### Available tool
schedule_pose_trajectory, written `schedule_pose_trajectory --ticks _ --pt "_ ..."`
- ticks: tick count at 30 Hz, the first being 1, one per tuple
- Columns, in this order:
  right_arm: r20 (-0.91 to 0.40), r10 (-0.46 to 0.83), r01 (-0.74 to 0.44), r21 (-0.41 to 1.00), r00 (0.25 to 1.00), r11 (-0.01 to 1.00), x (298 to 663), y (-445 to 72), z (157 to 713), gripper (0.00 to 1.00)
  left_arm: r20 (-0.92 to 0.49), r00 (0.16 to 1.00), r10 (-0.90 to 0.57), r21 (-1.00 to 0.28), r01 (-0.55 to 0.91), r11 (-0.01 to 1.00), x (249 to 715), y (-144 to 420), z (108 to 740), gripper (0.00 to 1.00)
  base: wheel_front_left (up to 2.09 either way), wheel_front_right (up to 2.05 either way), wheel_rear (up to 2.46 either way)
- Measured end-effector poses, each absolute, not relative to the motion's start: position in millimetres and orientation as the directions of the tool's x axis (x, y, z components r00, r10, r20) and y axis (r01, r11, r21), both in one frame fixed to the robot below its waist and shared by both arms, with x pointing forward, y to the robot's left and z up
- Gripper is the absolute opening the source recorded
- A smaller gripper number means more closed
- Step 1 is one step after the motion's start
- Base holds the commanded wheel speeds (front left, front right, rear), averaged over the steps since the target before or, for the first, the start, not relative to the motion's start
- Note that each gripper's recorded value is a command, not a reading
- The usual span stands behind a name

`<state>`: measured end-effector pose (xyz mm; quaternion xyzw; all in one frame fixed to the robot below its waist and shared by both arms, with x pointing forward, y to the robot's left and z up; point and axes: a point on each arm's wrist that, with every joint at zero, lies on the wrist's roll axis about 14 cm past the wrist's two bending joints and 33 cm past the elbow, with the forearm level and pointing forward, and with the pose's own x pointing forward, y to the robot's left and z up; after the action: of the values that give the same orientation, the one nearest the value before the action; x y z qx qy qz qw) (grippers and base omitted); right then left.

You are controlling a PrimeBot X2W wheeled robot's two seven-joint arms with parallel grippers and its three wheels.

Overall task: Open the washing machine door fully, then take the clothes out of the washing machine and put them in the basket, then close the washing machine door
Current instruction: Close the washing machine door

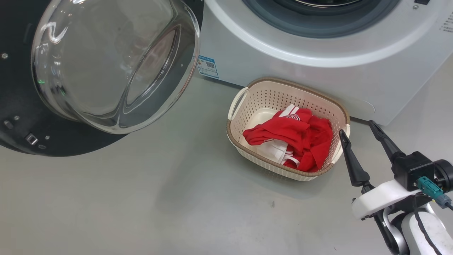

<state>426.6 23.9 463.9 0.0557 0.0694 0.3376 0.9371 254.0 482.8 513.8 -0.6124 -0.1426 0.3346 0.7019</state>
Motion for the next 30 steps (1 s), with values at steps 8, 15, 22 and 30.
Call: schedule_pose_trajectory --ticks 8,15,22,30 --pt "-0.102 0.615 -0.598 0.155 0.782 0.786 433 13 460 1.0 -0.275 0.762 0.586 -0.935 -0.353 0.021 277 477 497 0.0 0.0 0.0 0.0" --pt "-0.104 0.6 -0.583 0.157 0.793 0.797 437 6 457 1.0 -0.292 0.774 0.562 -0.928 -0.371 0.028 291 477 491 0.0 0.0 0.0 0.0" --pt "-0.114 0.592 -0.574 0.16 0.797 0.803 441 3 453 1.0 -0.293 0.799 0.525 -0.932 -0.361 0.029 304 473 488 0.0 0.0 0.0 0.0" --pt "-0.119 0.596 -0.577 0.161 0.794 0.801 442 4 450 1.0 -0.279 0.835 0.474 -0.942 -0.334 0.035 305 467 487 0.0 0.0 0.0 0.0"
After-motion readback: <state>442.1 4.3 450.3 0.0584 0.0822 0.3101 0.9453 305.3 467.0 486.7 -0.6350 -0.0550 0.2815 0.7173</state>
